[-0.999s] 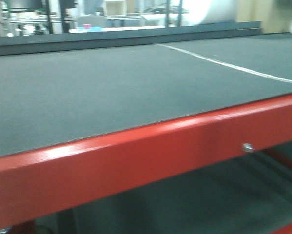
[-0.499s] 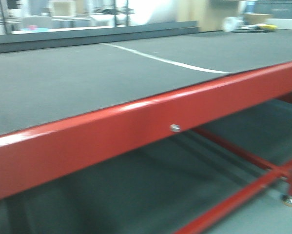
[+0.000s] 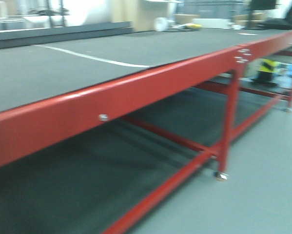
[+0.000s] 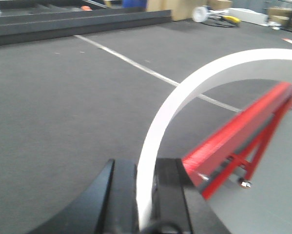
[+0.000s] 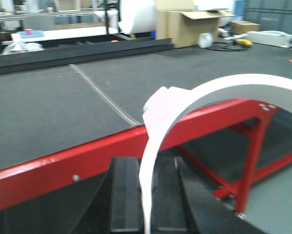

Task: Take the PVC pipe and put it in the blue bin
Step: 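Drive the base away from the table toward the shelves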

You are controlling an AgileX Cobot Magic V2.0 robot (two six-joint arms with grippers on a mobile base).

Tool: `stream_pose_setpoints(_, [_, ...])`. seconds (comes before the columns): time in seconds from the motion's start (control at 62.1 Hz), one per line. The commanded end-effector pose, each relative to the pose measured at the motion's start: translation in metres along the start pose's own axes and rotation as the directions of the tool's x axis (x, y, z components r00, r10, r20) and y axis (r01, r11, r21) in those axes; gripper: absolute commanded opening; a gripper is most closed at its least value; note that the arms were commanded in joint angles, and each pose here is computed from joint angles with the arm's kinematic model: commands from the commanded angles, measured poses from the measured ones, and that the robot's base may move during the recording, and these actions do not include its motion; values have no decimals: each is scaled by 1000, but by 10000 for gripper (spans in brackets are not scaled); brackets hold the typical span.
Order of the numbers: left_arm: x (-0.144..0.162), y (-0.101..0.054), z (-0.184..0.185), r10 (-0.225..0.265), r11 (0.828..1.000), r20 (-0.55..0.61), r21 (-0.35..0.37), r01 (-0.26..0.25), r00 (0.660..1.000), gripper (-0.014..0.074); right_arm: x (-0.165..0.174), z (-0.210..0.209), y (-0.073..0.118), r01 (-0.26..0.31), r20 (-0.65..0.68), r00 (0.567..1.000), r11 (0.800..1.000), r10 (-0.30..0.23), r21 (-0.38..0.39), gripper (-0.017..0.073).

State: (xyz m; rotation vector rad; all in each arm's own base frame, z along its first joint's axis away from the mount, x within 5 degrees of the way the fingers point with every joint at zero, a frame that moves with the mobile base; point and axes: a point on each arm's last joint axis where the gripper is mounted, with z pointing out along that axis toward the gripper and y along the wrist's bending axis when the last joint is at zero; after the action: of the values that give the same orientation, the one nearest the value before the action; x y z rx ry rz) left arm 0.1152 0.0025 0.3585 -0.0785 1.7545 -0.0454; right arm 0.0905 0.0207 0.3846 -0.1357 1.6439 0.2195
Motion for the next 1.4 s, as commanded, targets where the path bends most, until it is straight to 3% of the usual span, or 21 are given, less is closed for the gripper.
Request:
stream_pose_setpoints(0.0, [-3,-1,-2,-4,1000,29,6,4,1000,-111,-3,-1,-1,12,34,999,1000,-12,8,-163])
stream_pose_setpoints(1.385, [-3,-1,-2,-4,1000,29,6,4,1000,-111,-3,-1,-1,12,36,999,1000,-12,8,-163])
